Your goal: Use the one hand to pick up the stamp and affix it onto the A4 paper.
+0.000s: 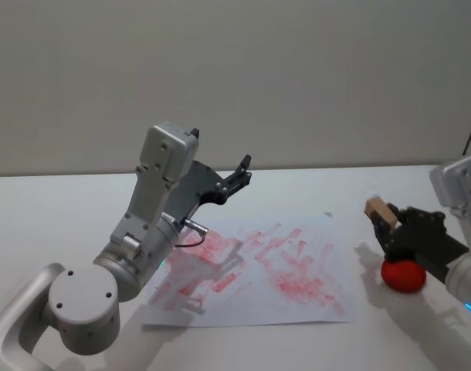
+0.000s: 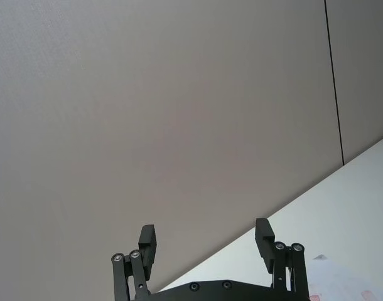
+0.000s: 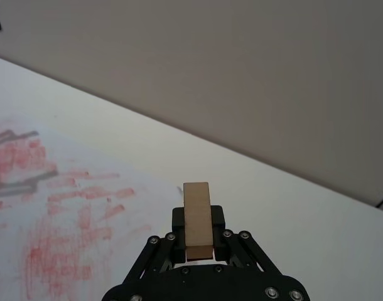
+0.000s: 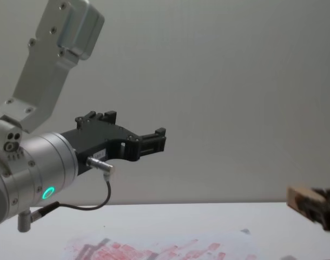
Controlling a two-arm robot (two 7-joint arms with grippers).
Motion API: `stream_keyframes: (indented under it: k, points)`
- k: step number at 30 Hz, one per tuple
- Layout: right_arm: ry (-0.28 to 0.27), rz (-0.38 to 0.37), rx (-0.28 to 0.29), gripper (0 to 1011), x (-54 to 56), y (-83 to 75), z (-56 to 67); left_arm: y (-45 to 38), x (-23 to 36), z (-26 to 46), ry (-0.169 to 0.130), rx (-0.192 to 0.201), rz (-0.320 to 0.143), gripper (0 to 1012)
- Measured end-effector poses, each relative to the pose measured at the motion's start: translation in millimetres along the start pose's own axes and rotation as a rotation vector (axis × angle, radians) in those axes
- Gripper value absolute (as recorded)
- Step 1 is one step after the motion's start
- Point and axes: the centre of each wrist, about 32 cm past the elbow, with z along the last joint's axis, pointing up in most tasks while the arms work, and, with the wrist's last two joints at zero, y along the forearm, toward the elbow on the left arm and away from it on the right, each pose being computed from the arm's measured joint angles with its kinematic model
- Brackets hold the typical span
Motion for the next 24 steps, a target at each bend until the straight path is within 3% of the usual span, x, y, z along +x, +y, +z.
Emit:
stream_keyframes:
  k: [7, 13, 18, 24]
  points:
    - [-0.015, 0.061, 0.081, 217, -2.4, 9.2, 14.3, 0.0, 0.0, 0.0, 0.0, 0.0, 0.0, 1001]
    - [-0.014, 0.132, 0.108, 217, -5.4, 18.6, 19.0, 0.0, 0.0, 0.0, 0.0, 0.0, 0.0, 1001]
    - [-0.009, 0.179, 0.099, 217, -7.3, 25.0, 18.6, 0.0, 0.0, 0.0, 0.0, 0.0, 0.0, 1001]
    - [-0.011, 0.23, 0.049, 217, -9.3, 31.2, 15.1, 0.0, 0.0, 0.0, 0.0, 0.0, 0.0, 1001]
